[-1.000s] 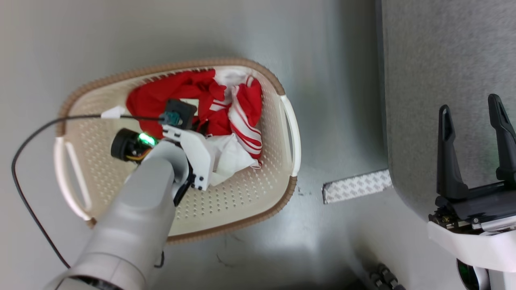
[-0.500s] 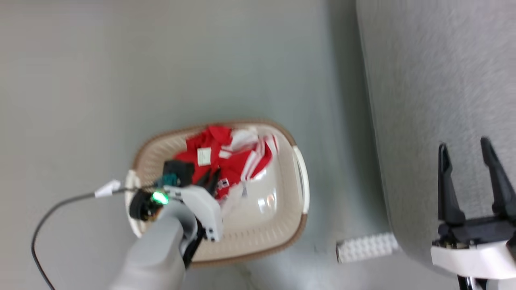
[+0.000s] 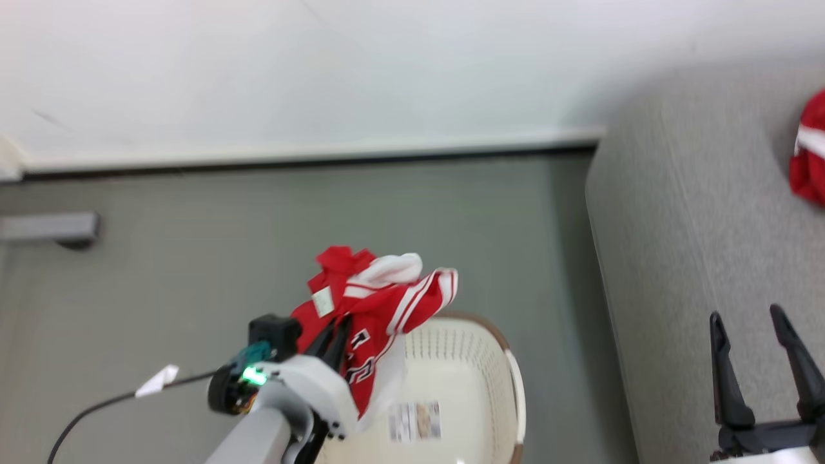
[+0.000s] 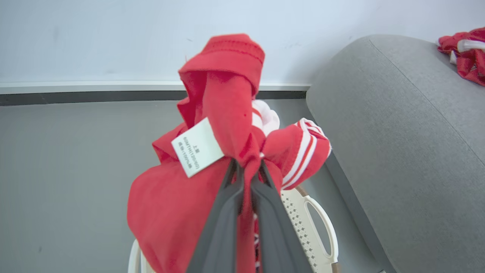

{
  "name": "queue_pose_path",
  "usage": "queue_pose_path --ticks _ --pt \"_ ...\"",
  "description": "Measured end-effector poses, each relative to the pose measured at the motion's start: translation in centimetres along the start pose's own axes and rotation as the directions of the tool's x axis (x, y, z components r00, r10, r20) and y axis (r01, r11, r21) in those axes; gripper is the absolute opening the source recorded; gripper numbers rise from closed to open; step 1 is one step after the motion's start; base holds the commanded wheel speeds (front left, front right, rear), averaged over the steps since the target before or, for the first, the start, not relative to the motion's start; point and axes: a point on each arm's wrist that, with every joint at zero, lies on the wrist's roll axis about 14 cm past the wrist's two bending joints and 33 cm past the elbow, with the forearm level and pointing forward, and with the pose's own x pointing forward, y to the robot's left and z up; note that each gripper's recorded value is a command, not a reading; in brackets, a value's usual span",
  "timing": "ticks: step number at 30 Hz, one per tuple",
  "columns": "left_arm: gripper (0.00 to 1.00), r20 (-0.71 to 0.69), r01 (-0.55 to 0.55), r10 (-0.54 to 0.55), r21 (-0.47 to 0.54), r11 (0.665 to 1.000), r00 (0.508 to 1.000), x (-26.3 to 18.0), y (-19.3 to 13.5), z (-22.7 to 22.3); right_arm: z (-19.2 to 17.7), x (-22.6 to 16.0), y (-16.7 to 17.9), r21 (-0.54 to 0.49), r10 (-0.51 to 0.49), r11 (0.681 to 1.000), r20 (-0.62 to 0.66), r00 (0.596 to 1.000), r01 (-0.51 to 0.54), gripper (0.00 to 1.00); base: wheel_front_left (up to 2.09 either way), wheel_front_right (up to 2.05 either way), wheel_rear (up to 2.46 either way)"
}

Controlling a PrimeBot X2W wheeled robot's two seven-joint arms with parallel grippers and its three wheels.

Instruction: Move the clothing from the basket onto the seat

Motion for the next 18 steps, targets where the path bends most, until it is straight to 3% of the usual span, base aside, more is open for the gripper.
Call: queue_pose_path --ticks 9,18 --pt "0.00 0.197 -0.130 0.125 0.013 0.991 0.972 -7.6 2.2 5.3 2.1 -3.5 1.2 0.008 0.052 0.999 0.043 0.998 -0.052 1.00 0.00 0.00 0.00" --pt "0.00 0.351 -0.208 0.183 0.033 0.978 0.918 -14.2 2.8 9.9 4.8 -5.3 2.0 -0.007 0.094 0.996 0.124 0.988 -0.094 1.00 0.00 0.00 0.00"
